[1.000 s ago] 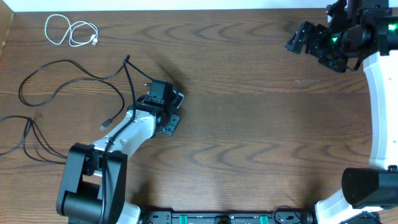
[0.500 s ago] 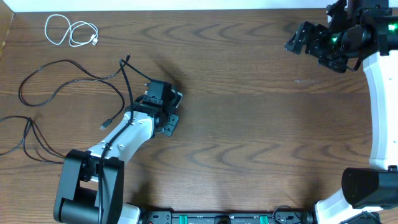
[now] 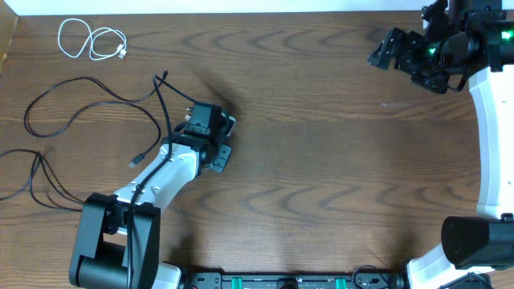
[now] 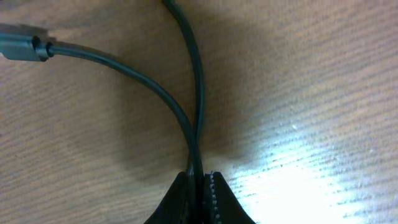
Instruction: Untangle cables
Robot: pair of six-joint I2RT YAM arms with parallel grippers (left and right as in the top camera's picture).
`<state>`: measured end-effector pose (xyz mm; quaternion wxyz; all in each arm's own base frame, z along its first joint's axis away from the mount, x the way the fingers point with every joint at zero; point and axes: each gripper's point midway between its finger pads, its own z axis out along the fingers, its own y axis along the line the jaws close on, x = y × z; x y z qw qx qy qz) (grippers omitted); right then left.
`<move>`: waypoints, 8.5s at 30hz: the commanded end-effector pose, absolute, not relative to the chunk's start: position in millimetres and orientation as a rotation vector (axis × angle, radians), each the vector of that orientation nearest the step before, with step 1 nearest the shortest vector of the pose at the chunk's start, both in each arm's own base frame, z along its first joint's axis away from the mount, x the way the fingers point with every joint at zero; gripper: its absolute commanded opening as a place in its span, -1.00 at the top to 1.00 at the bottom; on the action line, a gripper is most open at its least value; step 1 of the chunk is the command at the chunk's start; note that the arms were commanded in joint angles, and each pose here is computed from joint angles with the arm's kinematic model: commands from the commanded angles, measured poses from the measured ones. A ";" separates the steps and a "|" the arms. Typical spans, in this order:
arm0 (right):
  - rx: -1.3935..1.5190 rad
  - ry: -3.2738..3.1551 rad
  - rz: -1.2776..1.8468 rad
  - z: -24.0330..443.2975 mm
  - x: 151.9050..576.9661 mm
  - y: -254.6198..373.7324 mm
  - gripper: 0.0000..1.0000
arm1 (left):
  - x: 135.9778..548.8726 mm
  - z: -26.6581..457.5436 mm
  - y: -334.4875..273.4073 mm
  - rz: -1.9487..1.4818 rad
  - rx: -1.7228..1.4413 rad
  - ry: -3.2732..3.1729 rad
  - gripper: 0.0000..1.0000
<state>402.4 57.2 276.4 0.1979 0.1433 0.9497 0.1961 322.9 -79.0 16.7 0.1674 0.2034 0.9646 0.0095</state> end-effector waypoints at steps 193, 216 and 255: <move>0.131 1.518 0.013 186.6 246.0 -10.6 -0.98 | 190.5 261.8 -67.2 -0.420 0.045 2.102 -0.97; 0.067 1.637 -0.030 158.2 246.0 -7.4 -0.99 | 190.5 261.8 -67.1 -0.420 0.045 2.102 -0.97; 0.026 1.639 -0.059 158.1 246.0 -6.3 -0.99 | 190.5 261.8 -67.1 -0.420 0.045 2.102 -0.98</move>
